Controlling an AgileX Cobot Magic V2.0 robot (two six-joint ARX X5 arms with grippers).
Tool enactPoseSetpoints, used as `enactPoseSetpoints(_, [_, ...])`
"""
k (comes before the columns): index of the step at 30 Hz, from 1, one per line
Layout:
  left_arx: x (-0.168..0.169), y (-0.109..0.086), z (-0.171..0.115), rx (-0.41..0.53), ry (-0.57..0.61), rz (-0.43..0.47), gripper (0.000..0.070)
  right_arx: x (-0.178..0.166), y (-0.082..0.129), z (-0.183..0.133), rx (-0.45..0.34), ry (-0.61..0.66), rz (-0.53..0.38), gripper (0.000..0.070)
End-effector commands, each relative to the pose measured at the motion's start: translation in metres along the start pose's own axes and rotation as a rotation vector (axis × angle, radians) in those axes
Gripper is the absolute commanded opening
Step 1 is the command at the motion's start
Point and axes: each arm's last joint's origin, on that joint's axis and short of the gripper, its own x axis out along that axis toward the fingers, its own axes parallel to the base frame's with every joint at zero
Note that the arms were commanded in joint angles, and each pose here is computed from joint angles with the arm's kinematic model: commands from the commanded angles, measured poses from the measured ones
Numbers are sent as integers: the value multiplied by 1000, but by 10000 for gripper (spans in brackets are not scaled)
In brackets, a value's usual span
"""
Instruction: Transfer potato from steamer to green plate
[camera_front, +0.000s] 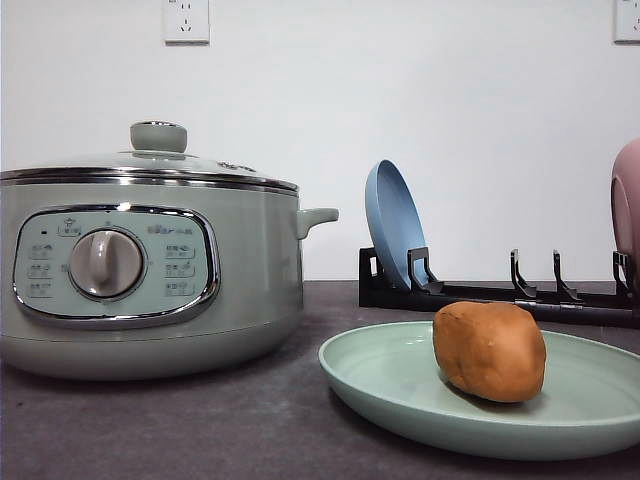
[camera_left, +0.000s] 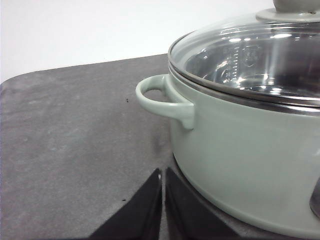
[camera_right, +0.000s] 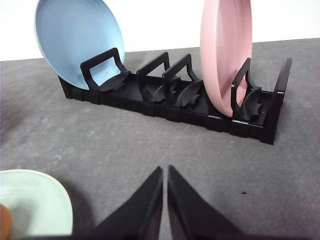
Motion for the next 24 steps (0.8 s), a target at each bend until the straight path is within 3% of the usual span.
enactPoseSetpoints(1, [2, -1, -7, -10, 24, 0, 3, 0, 0, -1, -7, -5, -1, 3])
enactPoseSetpoints(24, [2, -1, -7, -9, 24, 0, 3, 0, 0, -1, -7, -5, -1, 3])
